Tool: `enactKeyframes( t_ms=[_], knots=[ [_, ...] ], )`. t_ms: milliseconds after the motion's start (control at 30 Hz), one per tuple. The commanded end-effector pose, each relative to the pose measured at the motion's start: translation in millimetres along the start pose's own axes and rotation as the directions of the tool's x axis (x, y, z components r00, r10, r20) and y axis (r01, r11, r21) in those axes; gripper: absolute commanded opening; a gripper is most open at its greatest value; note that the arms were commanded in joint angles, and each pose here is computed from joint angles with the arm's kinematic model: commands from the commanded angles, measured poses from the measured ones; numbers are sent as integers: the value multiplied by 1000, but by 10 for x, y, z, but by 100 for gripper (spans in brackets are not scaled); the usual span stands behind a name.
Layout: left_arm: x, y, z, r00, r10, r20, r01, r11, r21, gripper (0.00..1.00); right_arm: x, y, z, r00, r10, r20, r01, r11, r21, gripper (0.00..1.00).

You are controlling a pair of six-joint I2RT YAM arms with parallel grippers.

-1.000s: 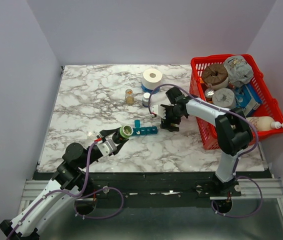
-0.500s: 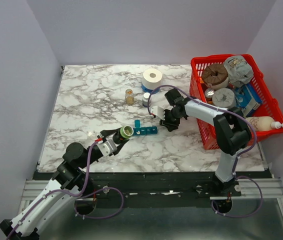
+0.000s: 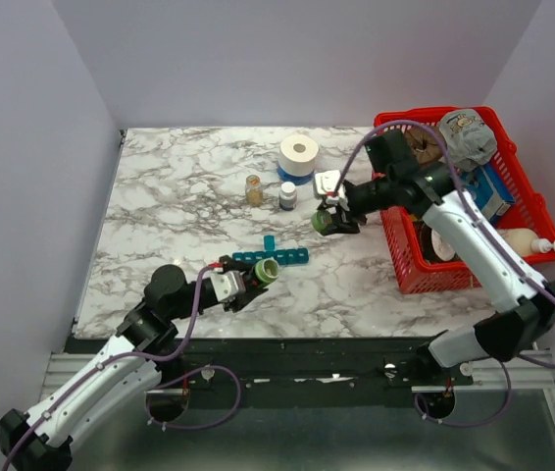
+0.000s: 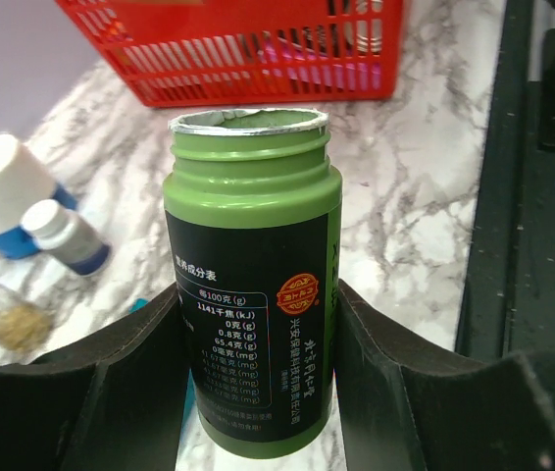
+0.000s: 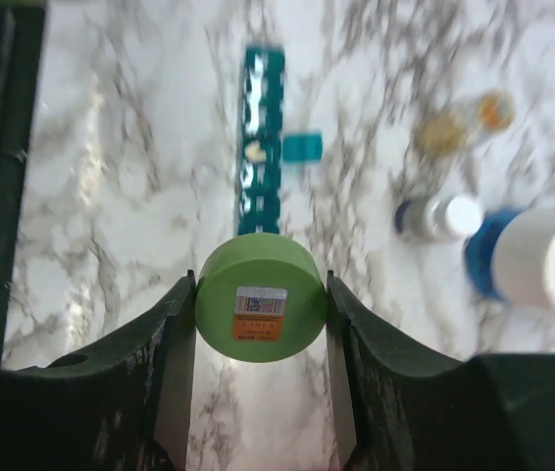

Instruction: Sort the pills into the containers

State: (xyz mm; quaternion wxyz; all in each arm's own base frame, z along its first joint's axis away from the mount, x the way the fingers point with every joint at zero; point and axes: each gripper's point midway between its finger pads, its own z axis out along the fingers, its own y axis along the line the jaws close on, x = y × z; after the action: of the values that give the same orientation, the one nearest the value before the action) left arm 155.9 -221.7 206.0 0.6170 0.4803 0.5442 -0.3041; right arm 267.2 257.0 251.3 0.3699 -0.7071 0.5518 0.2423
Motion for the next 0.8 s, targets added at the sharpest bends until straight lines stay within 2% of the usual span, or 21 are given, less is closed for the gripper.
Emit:
enactKeyframes(
  t_ms=[0,133,267,767],
  knots=[
    [-308,-128,126,995,-45,89,33,991,127,0,-792,658,-232,969,-59,238,106,976,-191,21],
    [-364,-148,198,992,-99,81,85,983,166,0,-1025,893,-135,956,-124,267,189,954,-234,21],
    [-468,-149,242,984,-145,103,125,975,185,0,-1095,992,33,953,-181,244,244,934,-260,21],
    [-589,-289,282,955,-271,118,229,931,285,0,-1177,1000,274,949,-213,231,275,920,-280,21]
  ],
)
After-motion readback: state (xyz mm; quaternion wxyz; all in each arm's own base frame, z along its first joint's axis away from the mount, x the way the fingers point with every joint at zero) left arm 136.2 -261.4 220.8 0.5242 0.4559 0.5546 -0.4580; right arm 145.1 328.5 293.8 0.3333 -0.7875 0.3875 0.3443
